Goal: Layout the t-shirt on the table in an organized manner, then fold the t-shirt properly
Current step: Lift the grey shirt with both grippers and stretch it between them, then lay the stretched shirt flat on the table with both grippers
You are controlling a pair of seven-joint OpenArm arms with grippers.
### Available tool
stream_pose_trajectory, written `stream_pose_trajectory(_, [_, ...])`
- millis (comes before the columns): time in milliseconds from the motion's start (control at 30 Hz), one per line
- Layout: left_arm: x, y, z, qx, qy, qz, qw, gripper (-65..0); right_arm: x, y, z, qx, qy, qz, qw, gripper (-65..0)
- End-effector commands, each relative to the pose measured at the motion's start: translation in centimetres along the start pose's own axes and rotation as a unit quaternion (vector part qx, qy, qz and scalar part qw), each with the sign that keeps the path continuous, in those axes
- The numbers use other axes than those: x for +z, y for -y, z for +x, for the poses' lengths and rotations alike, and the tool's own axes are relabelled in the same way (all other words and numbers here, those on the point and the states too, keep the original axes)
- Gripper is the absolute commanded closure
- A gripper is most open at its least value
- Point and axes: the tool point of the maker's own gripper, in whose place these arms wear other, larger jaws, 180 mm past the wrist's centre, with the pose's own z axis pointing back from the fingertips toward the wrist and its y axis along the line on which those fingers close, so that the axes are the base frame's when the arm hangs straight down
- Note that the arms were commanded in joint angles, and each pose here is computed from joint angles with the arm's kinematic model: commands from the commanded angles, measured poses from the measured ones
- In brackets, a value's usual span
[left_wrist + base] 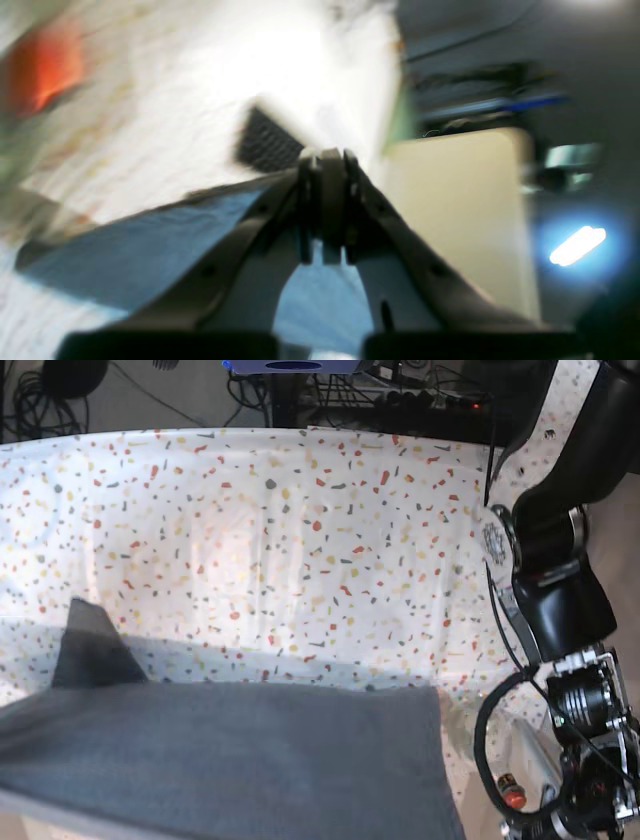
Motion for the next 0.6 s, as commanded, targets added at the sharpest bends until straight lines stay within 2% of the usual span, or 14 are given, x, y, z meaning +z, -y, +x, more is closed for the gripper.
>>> stream_pose_trajectory(0, [0.6,3.3,2.2,-0.009,0.031,-0.035,0.999,0.0,2.0,0.3,3.9,0.003,0.050,-0.009,0.9987,0.0])
stream_pose_trajectory(67, [0.6,5.7,2.7,-0.009,0.036,-0.058,0.998,0.0,3.5,-0.2,6.2,0.006,0.081,-0.006,0.9967,0.0])
stream_pose_trajectory(167, [0.4,6.6,1.5,-0.007,0.025,-0.069,0.997,0.0,5.4,-0.4,7.1,0.020,0.101,-0.012,0.9946,0.0])
stream_pose_trajectory(333, [1.2,0.2,-2.3,-0.008,0.006,-0.021,1.000,0.0,5.1,2.2,0.5,0.046,0.038,-0.055,0.9967,0.0])
stream_pose_trajectory(467, [3.9,-6.5,-4.4,-0.026,0.001,0.038,0.999,0.0,3.7,5.6,-7.6,0.036,-0.025,-0.084,0.9955,0.0])
stream_pose_trajectory(567, [6.1,-13.3,-7.9,-0.026,-0.032,0.106,0.994,0.0,3.2,8.8,-15.3,0.014,-0.083,-0.107,0.9907,0.0])
